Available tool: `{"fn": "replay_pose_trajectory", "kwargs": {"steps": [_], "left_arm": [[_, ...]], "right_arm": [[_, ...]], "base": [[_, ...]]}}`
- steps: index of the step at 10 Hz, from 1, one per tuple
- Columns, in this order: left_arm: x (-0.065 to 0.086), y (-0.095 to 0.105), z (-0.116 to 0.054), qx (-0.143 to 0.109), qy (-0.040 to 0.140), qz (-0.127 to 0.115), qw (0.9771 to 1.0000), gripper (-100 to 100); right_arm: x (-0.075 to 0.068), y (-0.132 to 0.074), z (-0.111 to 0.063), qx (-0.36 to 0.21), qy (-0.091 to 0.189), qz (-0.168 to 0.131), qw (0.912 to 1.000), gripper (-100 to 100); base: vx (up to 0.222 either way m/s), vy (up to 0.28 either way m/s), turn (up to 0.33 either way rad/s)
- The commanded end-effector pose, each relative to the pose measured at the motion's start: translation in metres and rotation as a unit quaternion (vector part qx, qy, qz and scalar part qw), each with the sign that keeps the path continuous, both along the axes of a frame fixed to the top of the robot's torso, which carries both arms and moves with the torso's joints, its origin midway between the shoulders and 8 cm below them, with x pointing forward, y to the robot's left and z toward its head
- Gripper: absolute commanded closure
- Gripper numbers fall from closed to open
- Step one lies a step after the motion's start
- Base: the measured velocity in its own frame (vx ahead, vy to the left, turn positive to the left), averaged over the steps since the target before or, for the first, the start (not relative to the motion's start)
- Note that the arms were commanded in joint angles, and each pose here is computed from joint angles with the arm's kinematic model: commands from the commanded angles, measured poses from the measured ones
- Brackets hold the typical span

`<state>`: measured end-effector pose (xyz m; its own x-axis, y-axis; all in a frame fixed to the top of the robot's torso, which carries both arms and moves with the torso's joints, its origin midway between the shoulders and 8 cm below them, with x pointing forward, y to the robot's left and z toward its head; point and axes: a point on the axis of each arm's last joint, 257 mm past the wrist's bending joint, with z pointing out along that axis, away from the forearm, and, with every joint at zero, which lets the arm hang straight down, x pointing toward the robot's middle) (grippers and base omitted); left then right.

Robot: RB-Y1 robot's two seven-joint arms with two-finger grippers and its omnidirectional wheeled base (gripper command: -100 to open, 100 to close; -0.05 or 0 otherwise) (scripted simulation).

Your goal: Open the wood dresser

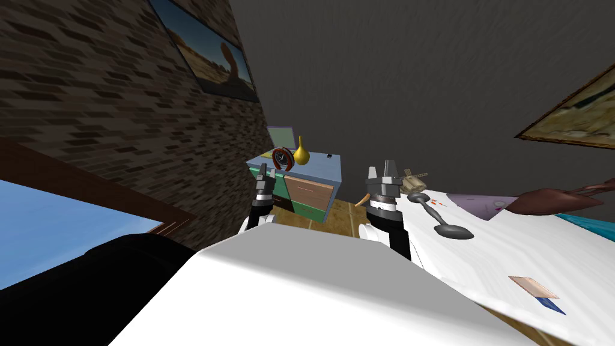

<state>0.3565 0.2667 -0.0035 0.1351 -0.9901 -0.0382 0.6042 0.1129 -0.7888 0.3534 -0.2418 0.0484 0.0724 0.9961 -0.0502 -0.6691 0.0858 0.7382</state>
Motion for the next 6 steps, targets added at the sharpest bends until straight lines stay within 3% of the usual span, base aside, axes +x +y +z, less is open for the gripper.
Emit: {"fn": "replay_pose_trajectory", "kwargs": {"steps": [1,6], "left_arm": [[0.0000,0.0000,0.0000,0.000,0.000,0.000,1.0000,0],[-0.0001,0.0000,0.0001,0.000,0.000,0.000,1.0000,0]], "right_arm": [[0.0000,0.0000,0.0000,0.000,0.000,0.000,1.0000,0],[-0.0001,0.0000,0.0001,0.000,0.000,0.000,1.0000,0]], "base": [[0.000,0.000,0.000],[0.000,0.000,0.000]]}}
